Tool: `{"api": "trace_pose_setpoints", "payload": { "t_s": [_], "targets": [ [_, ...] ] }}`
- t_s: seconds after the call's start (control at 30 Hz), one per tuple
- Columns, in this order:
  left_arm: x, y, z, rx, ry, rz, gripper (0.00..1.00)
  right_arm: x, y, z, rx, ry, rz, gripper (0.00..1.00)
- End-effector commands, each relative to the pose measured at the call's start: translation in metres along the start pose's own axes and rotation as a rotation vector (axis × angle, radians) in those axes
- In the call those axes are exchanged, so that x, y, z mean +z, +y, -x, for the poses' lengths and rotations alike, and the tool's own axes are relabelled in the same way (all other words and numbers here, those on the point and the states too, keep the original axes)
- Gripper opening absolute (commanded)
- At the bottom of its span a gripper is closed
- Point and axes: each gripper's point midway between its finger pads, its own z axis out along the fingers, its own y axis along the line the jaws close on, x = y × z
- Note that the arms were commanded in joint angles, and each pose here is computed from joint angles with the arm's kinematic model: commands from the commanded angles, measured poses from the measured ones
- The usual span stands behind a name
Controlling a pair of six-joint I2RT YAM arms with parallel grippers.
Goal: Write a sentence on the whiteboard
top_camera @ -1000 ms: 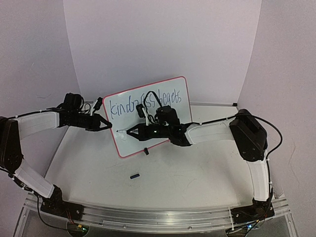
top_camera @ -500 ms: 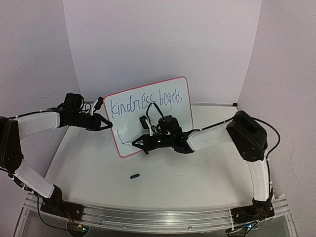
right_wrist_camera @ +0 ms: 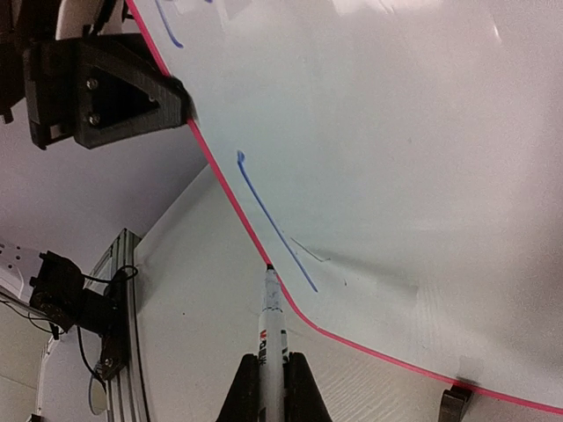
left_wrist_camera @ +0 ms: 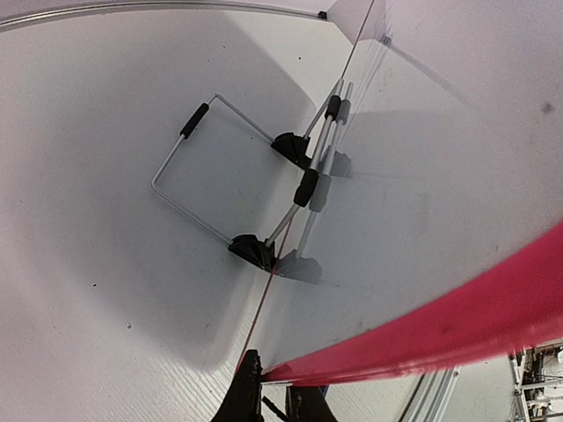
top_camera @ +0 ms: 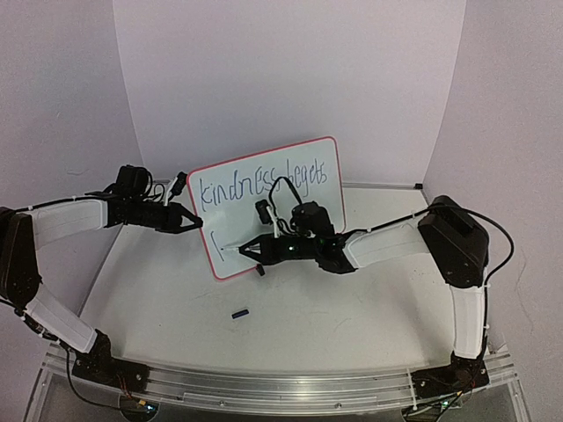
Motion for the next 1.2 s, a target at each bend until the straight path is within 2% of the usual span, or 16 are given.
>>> {"api": "trace_pose_setpoints", "payload": {
  "t_s": [0.0, 0.43, 0.87, 1.17],
  "targets": [
    [-0.002, -0.003, 0.011, 0.068, -0.013, 0.034, 0.0, -0.011, 0.021, 0.043, -0.049, -0.119, 0.03, 0.0],
    [-0.001, -0.002, 0.01, 0.069, -0.006, 0.042, 0.0, 0.006, -0.004, 0.041, -0.021, -0.135, -0.042, 0.0],
    [-0.002, -0.003, 0.01, 0.074, -0.008, 0.045, 0.0, 0.018, -0.02, 0.02, -0.009, -0.067, -0.067, 0.0],
    [-0.002, -0.002, 0.01, 0.075, -0.008, 0.05, 0.0, 0.012, -0.025, 0.023, -0.002, -0.091, -0.11, 0.0]
  ]
}}
